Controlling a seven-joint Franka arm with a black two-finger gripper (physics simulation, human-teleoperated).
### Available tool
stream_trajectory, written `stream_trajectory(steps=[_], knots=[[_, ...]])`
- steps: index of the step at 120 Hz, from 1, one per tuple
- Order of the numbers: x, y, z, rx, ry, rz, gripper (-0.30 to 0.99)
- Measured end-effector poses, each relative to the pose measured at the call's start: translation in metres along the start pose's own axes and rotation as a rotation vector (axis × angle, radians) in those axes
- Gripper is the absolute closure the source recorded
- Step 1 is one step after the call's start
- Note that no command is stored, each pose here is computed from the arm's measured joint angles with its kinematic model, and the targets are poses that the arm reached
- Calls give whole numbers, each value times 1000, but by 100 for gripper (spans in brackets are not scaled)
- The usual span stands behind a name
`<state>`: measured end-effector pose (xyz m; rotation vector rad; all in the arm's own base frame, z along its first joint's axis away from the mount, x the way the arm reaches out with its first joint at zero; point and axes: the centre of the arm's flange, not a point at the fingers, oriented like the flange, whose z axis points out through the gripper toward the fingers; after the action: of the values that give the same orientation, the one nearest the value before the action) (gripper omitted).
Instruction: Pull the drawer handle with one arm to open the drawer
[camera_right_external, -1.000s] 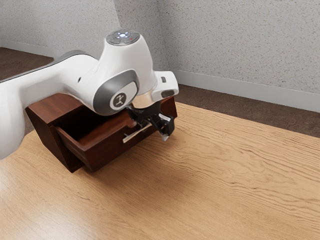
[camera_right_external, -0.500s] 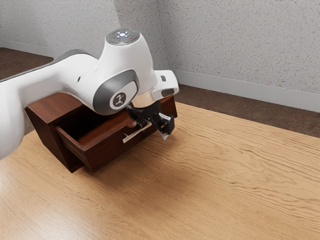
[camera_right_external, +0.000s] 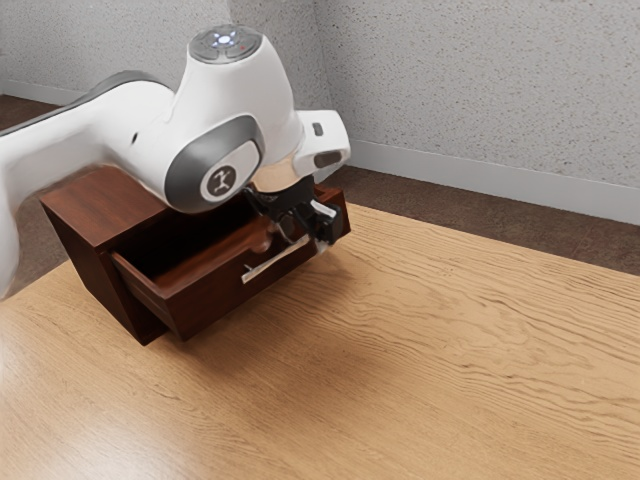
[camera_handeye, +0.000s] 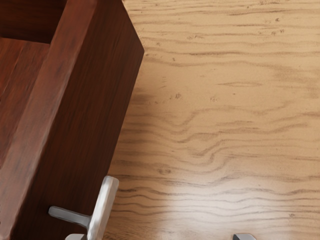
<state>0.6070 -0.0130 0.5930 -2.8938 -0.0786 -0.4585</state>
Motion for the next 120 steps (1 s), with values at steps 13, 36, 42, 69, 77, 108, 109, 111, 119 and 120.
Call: stream_trajectory(steps=[13,36,42,69,77,108,109,111,119,120], knots=[[-2,1,-19,20,32,14,27],[-19,-46,-214,-62,201,-319,11],[-42,-81,-233,-88,150,-481,9],[-92,-131,-141,-46,-264,-948,3],[-96,-133,-136,-39,-310,-1035,2],[-104,-131,-127,9,-390,-1269,1],[-104,-131,-126,11,-391,-1275,1],[-104,-131,-126,14,-393,-1287,1],[-105,-130,-125,25,-400,-1329,0],[-105,-130,-125,26,-401,-1334,0]])
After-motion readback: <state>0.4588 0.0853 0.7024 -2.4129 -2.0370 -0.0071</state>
